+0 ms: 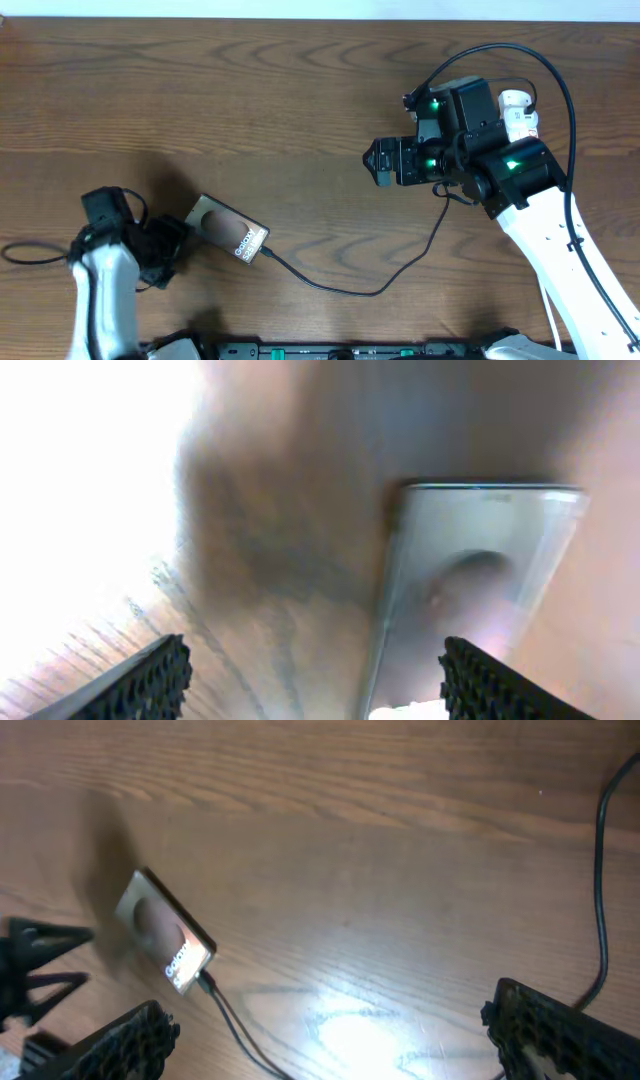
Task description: Plug charger to phone and switch on socket
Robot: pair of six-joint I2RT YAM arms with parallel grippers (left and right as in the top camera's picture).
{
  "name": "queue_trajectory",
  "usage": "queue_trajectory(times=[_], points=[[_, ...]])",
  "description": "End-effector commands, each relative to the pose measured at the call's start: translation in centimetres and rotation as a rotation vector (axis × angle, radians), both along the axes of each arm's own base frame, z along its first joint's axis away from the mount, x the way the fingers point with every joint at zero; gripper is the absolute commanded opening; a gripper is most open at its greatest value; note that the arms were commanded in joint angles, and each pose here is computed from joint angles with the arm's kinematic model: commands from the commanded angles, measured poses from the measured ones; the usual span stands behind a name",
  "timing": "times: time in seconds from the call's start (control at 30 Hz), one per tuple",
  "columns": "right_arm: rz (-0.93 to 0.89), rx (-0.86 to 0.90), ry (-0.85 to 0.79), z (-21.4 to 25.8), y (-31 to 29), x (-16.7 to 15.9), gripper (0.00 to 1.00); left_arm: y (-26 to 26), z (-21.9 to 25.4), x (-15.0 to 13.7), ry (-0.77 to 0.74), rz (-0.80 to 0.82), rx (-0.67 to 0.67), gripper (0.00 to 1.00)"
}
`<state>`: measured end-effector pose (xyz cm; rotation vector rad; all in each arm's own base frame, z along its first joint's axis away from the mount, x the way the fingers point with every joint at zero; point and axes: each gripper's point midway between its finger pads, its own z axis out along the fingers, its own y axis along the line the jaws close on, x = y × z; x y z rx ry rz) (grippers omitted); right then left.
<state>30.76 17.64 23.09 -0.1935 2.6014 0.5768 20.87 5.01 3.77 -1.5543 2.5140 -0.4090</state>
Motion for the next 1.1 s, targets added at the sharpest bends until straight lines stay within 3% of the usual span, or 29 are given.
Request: queue_trajectory(times=[0.0, 0.2, 0.37, 0.7, 0.9, 1.07], points=[[-0.025, -0.047, -0.028, 0.2, -1.0, 0.3, 0.99, 0.7, 5.2, 1.9, -0.223, -0.092, 0.123, 0.82], [-0.214, -0.194, -0.086, 0.4, -5.7, 2.4, 0.99, -2.7, 13.3, 3.2, -0.605, -0.301, 0.150, 0.90], [-0.377, -0.216, -0.118, 2.7, -11.6, 4.3, 0.99, -2.8, 16.9, 3.0, -0.701, -0.313, 0.212, 0.92], [-0.566, -0.212, -0.210, 9.2, -23.8, 4.4, 0.99, -3.9, 21.0, 5.5, -0.746, -0.409, 0.235, 0.93], [-0.593, -0.244, -0.124, 7.9, -28.4, 4.0, 0.99, -5.4, 23.1, 8.7, -0.700, -0.496, 0.295, 0.93], [-0.518, -0.204, -0.040, 5.2, -29.4, 6.0, 0.99, -6.6, 24.0, 10.9, -0.608, -0.528, 0.390, 0.93]])
